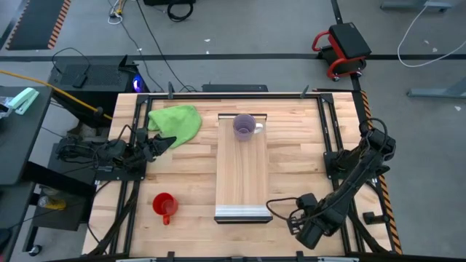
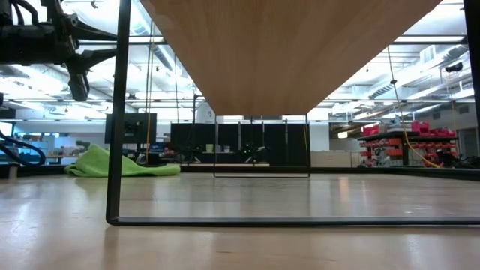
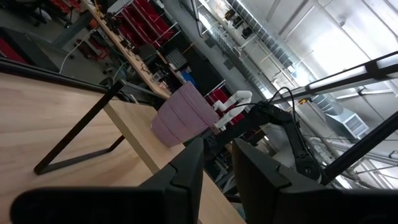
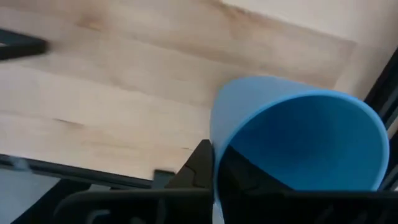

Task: Stack small to large cups/mugs on shelf
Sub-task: Put the blue cup on the shelf

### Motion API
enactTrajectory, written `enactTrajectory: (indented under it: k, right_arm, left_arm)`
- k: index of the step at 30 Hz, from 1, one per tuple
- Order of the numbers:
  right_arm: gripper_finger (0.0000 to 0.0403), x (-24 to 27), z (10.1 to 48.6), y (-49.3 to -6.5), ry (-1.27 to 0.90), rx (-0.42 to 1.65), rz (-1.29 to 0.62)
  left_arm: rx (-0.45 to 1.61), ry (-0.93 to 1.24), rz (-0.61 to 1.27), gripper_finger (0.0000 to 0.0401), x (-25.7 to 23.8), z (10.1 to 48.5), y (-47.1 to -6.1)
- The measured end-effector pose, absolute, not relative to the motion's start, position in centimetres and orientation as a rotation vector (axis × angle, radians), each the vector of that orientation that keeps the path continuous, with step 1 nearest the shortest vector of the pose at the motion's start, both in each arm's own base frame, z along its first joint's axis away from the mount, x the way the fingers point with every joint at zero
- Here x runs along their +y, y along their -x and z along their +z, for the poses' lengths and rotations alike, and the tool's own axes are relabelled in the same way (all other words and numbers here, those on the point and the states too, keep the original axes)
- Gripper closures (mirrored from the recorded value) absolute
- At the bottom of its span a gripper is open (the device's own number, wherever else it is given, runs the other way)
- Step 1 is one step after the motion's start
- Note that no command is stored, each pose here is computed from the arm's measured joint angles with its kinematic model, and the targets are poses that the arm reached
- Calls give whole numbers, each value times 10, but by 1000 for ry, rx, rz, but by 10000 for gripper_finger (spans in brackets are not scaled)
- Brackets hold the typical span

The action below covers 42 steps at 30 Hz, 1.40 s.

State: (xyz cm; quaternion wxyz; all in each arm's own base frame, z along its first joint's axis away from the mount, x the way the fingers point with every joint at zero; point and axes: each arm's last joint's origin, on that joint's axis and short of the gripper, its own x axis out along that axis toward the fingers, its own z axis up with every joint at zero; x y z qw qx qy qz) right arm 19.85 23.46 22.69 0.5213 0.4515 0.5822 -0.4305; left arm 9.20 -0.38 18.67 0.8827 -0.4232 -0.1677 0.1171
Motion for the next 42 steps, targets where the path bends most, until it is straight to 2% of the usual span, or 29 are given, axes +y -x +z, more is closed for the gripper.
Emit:
enactTrajectory:
  k: [4,10,17,30,42]
  right_arm:
    - [398,225,247,-211,-1024,1419,-991]
    - [399,199,299,-225,-911,1450,-991]
    - [400,162,350,-245,-939,1301,-845]
    - [400,94,376,-277,-876,1248,-710]
    - [400,43,425,-288,-817,1005,-633]
  left_arm:
    - [-350,885,243,314,-4,187,-92]
    - [-351,897,241,311,-4,187,-92]
    - [-349,895,241,315,-4,187,-92]
    - [-351,903,239,312,-4,187,-92]
    - [-353,903,243,319,-4,187,-92]
